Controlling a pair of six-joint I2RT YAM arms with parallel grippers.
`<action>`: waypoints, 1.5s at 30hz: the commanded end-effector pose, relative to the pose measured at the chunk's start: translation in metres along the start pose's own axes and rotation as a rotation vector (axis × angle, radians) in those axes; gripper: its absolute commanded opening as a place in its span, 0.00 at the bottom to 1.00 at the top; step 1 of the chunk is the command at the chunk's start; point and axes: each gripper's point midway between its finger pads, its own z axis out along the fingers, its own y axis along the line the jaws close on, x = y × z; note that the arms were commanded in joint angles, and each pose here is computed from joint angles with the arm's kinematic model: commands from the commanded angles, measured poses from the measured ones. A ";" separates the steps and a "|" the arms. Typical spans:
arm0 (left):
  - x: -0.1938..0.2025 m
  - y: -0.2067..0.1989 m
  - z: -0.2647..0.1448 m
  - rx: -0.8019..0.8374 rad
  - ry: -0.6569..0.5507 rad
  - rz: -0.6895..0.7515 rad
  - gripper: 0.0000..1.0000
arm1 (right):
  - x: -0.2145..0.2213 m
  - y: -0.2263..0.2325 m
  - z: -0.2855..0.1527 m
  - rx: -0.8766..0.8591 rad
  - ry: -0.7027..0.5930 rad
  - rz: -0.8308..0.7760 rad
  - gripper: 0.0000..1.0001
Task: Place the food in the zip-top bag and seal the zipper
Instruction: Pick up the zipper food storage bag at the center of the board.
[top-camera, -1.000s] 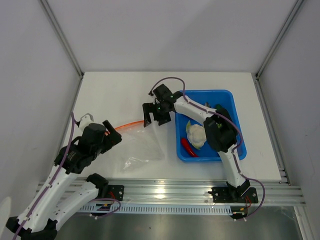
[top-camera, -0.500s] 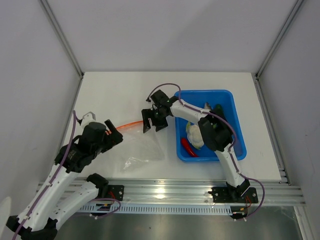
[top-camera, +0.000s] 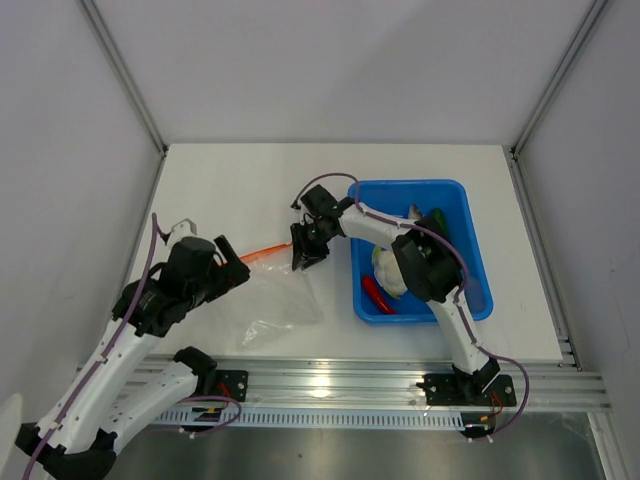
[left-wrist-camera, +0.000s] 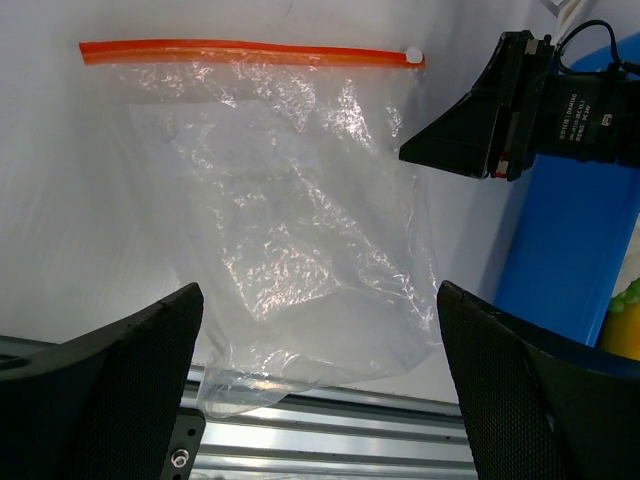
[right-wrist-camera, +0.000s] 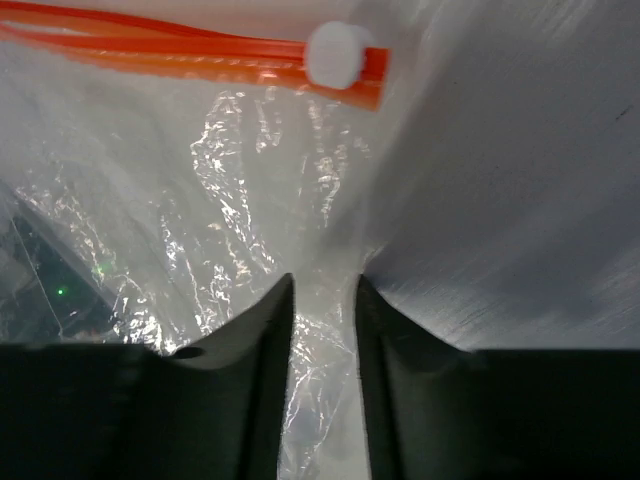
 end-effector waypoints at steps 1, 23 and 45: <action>-0.010 -0.012 -0.008 0.024 0.008 0.008 0.99 | -0.005 0.000 0.002 -0.030 -0.014 0.001 0.28; 0.006 -0.067 -0.005 0.046 0.310 -0.172 0.99 | -0.026 0.015 -0.127 0.007 -0.265 -0.124 0.00; 0.008 -0.114 -0.026 -0.088 0.632 -0.600 0.91 | 0.005 0.036 -0.210 0.067 -0.507 -0.409 0.00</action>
